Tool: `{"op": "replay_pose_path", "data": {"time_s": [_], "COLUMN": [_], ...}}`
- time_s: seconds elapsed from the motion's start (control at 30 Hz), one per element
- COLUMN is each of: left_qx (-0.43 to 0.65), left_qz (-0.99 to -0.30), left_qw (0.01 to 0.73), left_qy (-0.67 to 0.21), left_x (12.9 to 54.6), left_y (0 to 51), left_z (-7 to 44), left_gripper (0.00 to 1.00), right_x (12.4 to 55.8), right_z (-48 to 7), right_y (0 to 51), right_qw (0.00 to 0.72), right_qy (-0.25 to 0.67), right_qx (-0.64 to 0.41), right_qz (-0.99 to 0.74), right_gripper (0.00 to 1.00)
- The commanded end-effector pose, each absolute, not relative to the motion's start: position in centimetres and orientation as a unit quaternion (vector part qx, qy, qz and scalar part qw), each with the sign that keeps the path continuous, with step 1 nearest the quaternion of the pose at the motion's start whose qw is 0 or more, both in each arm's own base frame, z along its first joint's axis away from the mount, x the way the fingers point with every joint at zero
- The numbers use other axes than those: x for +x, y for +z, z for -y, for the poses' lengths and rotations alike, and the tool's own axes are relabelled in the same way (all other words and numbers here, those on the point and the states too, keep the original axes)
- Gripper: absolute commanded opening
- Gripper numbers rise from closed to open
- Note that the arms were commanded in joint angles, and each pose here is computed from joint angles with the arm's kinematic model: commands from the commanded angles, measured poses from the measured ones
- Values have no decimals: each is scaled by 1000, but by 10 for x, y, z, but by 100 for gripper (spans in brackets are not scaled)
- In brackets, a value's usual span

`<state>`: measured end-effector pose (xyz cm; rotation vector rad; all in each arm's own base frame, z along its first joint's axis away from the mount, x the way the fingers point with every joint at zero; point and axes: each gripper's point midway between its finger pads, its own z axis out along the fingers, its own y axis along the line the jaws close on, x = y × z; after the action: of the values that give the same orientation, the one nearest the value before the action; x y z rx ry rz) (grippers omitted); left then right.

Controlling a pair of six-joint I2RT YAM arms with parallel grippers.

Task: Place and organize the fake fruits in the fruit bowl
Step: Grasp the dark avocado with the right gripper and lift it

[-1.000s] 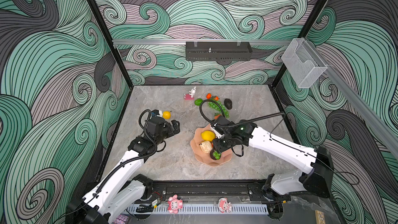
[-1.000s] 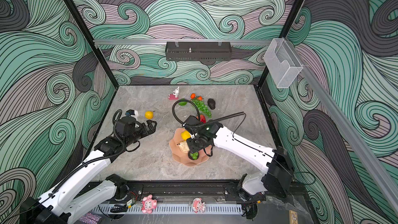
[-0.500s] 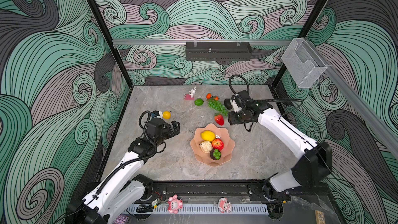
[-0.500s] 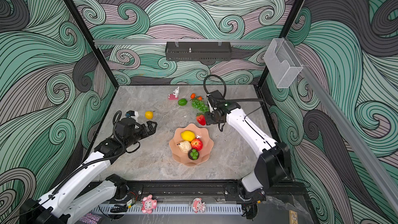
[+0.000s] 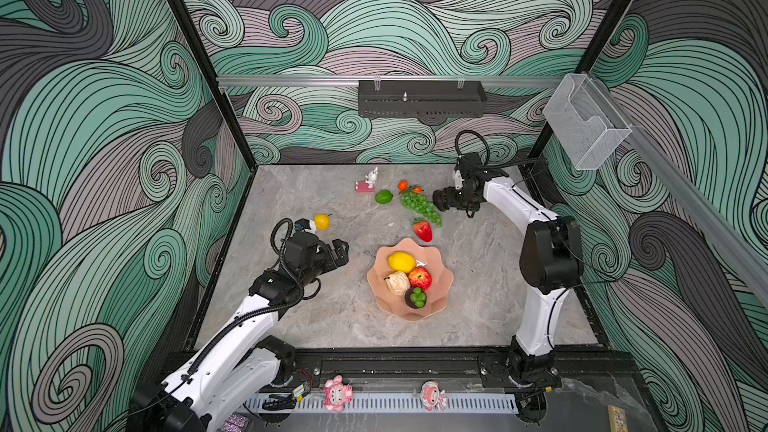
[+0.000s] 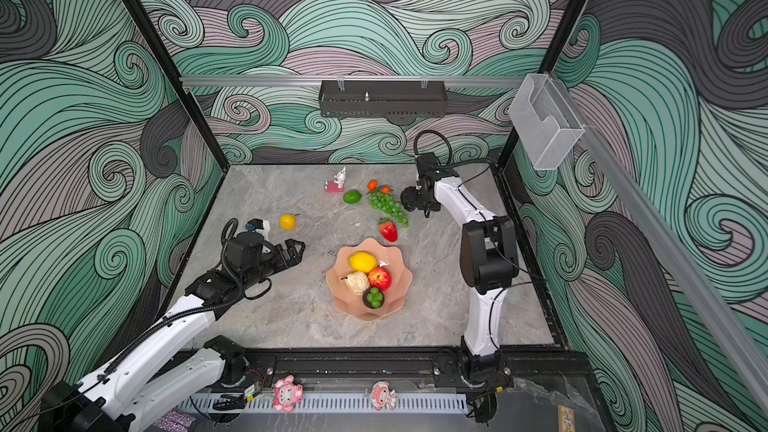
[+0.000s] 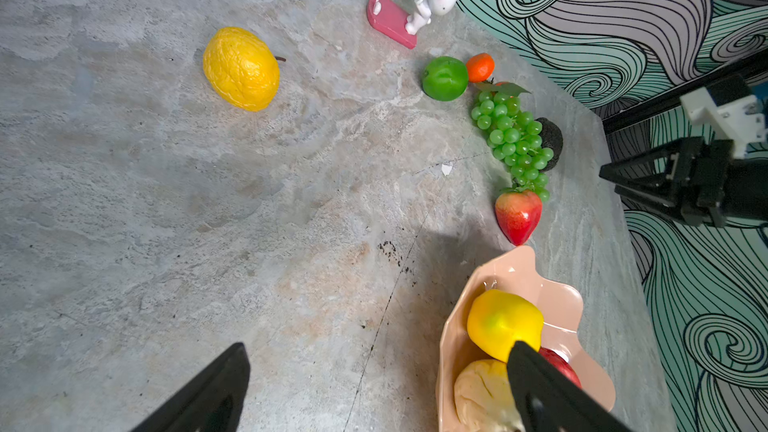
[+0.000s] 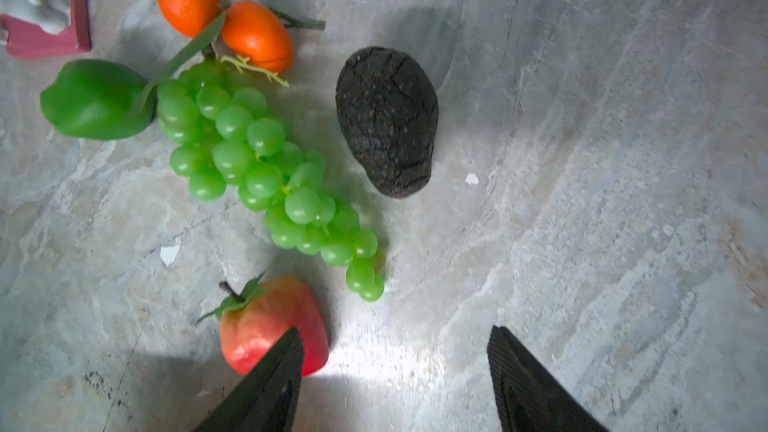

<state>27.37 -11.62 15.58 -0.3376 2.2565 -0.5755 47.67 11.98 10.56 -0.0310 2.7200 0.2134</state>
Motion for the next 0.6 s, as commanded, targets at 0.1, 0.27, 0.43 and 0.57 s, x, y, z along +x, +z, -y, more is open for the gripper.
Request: {"op": "replay_pose_path", "data": {"time_s": [0.1,0.27,0.43,0.57], "left_qx": [-109,-90,-84,-87], "left_qz": [-879,-885,-886,-885], "left_qw": [389,377,374,375], "left_qy": [-251,-260,-263,-262], "left_x": [280,279,282,285], "left_y": [164,161,159,156], "left_z": [131,139,143,143], "left_gripper": [99,99,99,99], "right_x": [516,538,551,556], "right_z": [-123,-123,-125,-129], "right_y": [91,82,71,62], "right_qw": [212,212,205,201], "right_qy": [101,108,104,111], "right_qx": [-5,-3,-2,-4], "right_qz": [-972,-971,-973,-973], "right_gripper": [76,76,75,74]}}
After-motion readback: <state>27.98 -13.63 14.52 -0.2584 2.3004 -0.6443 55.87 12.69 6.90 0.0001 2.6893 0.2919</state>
